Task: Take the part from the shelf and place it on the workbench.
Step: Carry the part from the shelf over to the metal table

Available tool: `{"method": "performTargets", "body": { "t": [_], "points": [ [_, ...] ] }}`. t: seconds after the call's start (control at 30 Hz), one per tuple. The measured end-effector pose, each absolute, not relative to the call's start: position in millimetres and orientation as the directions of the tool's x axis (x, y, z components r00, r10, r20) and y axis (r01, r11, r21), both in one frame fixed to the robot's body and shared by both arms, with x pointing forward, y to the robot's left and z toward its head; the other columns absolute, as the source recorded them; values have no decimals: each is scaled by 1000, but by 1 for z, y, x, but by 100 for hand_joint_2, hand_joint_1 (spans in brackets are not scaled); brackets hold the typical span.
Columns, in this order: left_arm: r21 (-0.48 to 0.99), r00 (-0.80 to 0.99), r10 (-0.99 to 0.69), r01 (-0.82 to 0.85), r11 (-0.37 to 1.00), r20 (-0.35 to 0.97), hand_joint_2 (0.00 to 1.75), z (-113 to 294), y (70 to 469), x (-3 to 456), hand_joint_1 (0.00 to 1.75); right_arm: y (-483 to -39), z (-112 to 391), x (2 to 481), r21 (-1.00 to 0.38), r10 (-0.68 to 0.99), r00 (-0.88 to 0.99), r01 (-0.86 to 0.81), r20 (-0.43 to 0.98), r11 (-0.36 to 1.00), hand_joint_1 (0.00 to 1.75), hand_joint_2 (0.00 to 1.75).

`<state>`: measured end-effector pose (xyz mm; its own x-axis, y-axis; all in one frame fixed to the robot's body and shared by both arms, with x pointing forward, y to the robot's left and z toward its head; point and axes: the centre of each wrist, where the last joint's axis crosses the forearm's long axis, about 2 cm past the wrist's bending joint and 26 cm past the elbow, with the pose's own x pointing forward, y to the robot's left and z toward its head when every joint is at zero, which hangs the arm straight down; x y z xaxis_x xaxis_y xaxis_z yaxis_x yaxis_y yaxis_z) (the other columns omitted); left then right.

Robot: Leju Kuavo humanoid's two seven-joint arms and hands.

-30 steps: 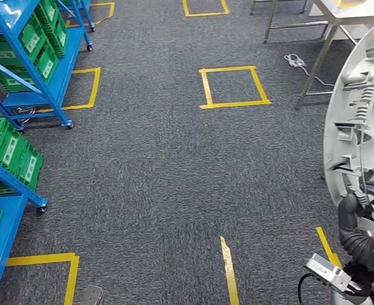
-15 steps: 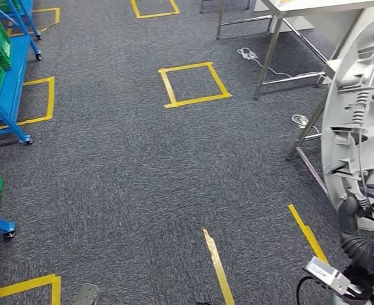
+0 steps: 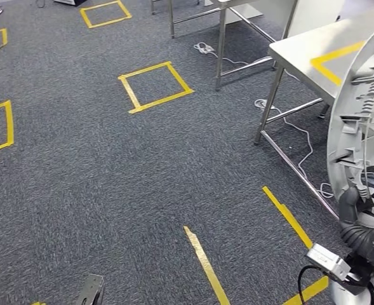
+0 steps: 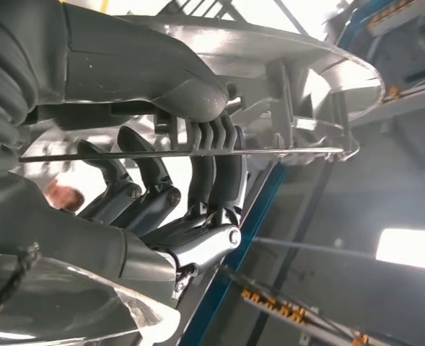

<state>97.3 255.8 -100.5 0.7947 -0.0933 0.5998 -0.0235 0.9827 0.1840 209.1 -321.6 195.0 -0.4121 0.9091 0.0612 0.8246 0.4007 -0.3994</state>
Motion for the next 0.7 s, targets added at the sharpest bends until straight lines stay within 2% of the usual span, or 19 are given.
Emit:
{"method": "performTargets", "body": {
  "t": [0.7],
  "points": [
    [187, 796, -85, -37, 982, 599, 0, -99, 254, 105, 0, -322, 183, 219, -435, 907, -411, 804, 89, 407, 175, 175]
  ]
}}
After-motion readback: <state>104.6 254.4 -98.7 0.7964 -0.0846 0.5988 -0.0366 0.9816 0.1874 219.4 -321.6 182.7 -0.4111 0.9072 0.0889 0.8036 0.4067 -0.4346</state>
